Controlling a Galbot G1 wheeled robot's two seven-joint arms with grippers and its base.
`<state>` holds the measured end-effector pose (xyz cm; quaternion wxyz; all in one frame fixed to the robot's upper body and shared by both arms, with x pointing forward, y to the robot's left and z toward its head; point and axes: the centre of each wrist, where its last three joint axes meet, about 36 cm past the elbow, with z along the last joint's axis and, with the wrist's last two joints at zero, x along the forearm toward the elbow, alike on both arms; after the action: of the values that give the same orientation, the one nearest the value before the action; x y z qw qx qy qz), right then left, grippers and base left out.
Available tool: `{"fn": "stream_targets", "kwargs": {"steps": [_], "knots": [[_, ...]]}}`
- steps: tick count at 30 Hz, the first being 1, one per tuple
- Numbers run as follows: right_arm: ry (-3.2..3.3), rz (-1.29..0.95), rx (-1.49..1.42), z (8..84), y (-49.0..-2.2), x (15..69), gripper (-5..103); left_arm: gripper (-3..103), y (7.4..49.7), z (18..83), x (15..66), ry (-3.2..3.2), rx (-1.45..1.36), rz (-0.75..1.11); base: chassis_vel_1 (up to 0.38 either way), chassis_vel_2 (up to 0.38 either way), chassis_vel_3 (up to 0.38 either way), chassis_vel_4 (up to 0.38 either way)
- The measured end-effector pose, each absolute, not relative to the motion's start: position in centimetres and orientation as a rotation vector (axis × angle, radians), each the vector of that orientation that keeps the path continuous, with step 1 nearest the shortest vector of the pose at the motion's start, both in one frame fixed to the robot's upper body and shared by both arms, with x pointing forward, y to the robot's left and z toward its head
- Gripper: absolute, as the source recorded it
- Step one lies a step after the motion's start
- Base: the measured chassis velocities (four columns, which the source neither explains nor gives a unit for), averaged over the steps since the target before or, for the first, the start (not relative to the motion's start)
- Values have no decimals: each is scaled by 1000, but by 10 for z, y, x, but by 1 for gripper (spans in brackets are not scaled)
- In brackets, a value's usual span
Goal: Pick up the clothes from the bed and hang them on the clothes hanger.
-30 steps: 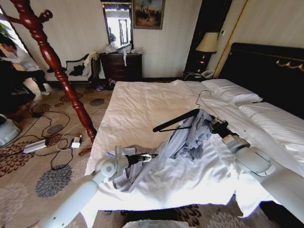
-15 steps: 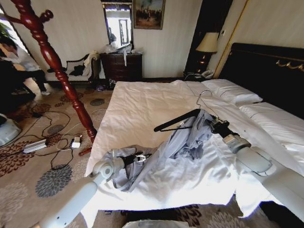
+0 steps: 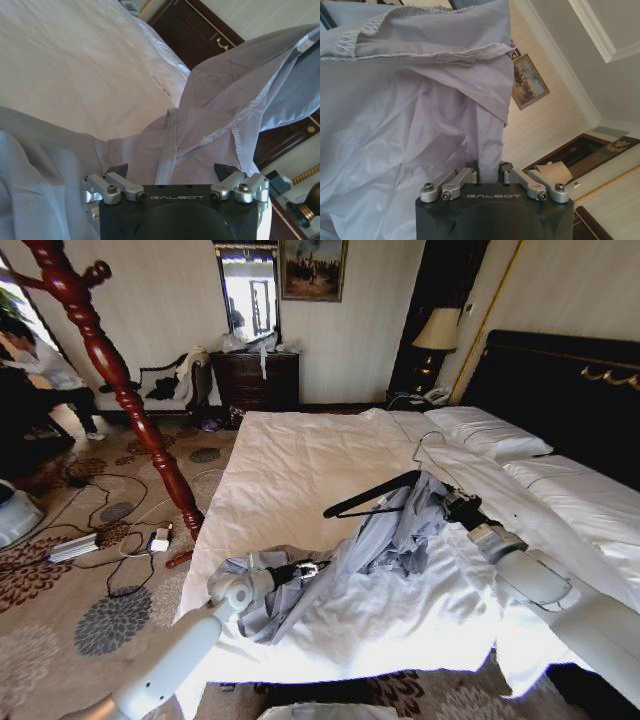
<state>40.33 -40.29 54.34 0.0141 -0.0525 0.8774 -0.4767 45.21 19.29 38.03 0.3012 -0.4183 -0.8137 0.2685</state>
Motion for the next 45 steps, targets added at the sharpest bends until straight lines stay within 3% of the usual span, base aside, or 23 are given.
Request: {"fn": "stream_targets", "kwargs": {"steps": [5, 7, 9, 12, 14, 18, 30, 34, 38, 41, 45], "knots": [[2731, -1485, -165, 544, -403, 403, 18, 91, 187, 376, 451, -2141, -1116, 712, 0, 0, 0, 0], [2729, -1486, -167, 544, -402, 403, 18, 81, 185, 376, 450, -2137, -1120, 719, 0, 0, 0, 0], [2728, -1486, -168, 544, -402, 403, 18, 81, 185, 376, 450, -2135, -1120, 727, 0, 0, 0, 0], [2724, -1489, -171, 545, -402, 403, 18, 65, 184, 376, 450, -2135, -1117, 747, 0, 0, 0, 0], [2724, -1490, -172, 545, -402, 403, 18, 65, 184, 376, 450, -2135, -1117, 749, 0, 0, 0, 0], [2717, -1500, -183, 545, -402, 402, 18, 43, 184, 377, 451, -2139, -1115, 759, 0, 0, 0, 0], [2709, -1506, -186, 548, -402, 403, 18, 38, 176, 370, 453, -2128, -1101, 781, 0, 0, 0, 0], [2709, -1505, -187, 548, -401, 402, 18, 24, 175, 374, 452, -2132, -1107, 783, 0, 0, 0, 0], [2708, -1503, -186, 549, -401, 403, 18, 17, 178, 373, 450, -2131, -1103, 784, 0, 0, 0, 0], [2707, -1503, -188, 549, -401, 403, 18, 2, 178, 369, 447, -2120, -1095, 779, 0, 0, 0, 0], [2708, -1504, -190, 549, -401, 402, 18, 0, 178, 371, 446, -2126, -1083, 781, 0, 0, 0, 0]]}}
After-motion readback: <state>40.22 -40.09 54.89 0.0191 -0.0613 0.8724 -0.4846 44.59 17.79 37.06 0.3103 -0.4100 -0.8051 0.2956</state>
